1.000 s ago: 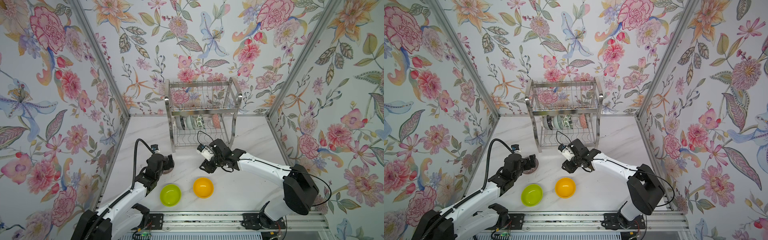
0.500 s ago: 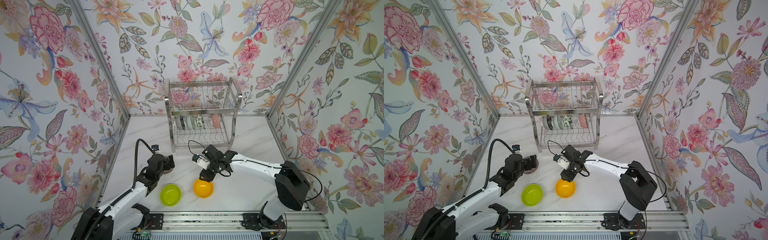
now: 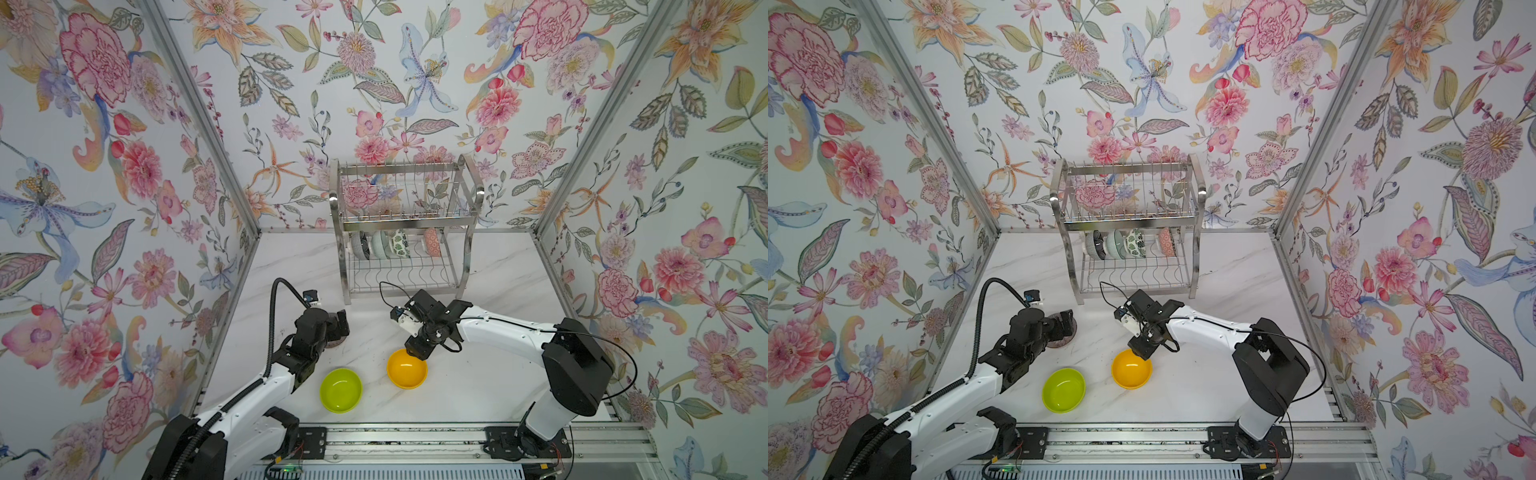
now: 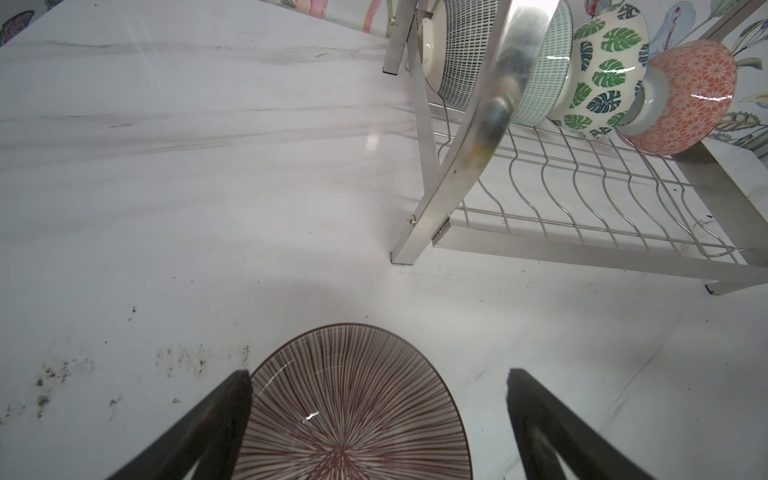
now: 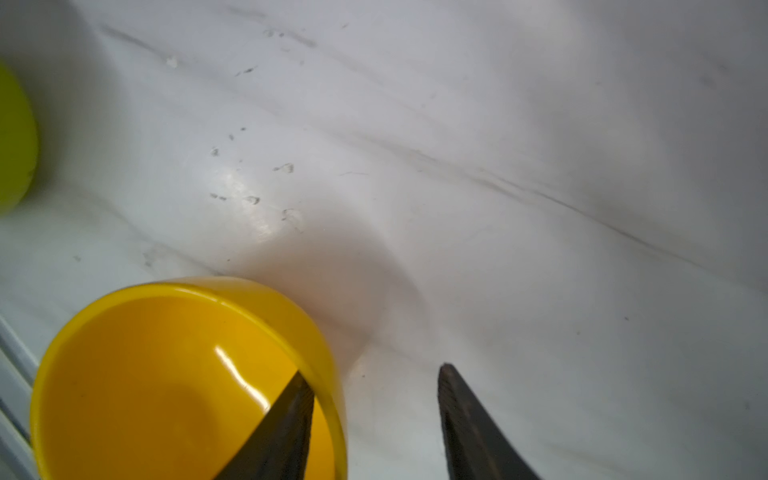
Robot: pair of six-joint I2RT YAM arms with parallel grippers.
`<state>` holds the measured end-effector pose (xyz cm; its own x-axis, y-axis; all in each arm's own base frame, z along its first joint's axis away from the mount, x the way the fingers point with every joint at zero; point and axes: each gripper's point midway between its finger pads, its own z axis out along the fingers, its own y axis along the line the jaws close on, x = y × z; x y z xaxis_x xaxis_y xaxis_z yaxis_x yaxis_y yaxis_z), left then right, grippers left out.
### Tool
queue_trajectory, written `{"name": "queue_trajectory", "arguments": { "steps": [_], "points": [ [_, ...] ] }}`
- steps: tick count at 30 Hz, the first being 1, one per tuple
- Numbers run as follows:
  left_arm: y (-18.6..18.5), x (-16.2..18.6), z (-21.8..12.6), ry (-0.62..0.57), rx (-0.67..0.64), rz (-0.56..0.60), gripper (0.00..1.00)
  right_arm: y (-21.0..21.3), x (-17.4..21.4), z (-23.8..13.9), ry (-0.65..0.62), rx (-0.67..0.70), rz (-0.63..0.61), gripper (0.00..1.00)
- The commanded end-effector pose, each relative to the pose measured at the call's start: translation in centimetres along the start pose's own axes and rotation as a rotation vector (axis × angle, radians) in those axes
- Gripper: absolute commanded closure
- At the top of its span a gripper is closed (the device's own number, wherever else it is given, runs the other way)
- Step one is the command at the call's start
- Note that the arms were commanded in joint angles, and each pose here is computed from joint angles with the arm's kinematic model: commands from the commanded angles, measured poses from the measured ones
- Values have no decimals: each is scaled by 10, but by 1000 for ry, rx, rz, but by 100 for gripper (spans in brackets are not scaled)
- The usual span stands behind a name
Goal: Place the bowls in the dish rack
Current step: 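Move the right gripper down over the yellow bowl, then close the right gripper on the yellow bowl's rim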
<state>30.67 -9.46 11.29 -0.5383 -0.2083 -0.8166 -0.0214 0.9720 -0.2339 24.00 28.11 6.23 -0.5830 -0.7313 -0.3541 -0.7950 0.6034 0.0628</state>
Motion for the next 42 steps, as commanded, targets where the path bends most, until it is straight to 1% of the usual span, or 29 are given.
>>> {"name": "queue_trajectory", "arguments": {
  "steps": [1,3,5,11,14,17,20,25,28,32,42],
  "points": [
    [-4,0,-3,-4,19,-6,2,-41,-6,-16,-91,82,172,50],
    [-4,-1,-3,-6,20,-10,2,-54,-10,-22,-129,105,228,50],
    [-4,-2,-3,-7,22,-11,2,-61,-13,-24,-144,130,249,50],
    [-3,-1,-3,-3,18,-10,3,-55,-29,-34,-211,146,225,50],
    [-3,0,-3,-2,19,-9,2,-46,-40,-45,-259,133,180,50],
    [-4,1,-3,2,21,-8,2,-26,-45,-52,-273,84,87,50],
    [-5,2,-1,8,28,-4,2,-13,-44,-54,-254,64,9,50],
    [-9,2,0,15,42,-4,2,18,-35,-48,-191,-35,-114,50],
    [-10,1,0,13,46,-6,2,28,-29,-41,-142,-45,-166,50],
    [-10,1,-1,14,47,-7,2,34,-20,-31,-77,-28,-215,51],
    [-9,-2,-2,9,38,-4,2,36,-13,-18,-5,49,-281,55]
  ]
}}
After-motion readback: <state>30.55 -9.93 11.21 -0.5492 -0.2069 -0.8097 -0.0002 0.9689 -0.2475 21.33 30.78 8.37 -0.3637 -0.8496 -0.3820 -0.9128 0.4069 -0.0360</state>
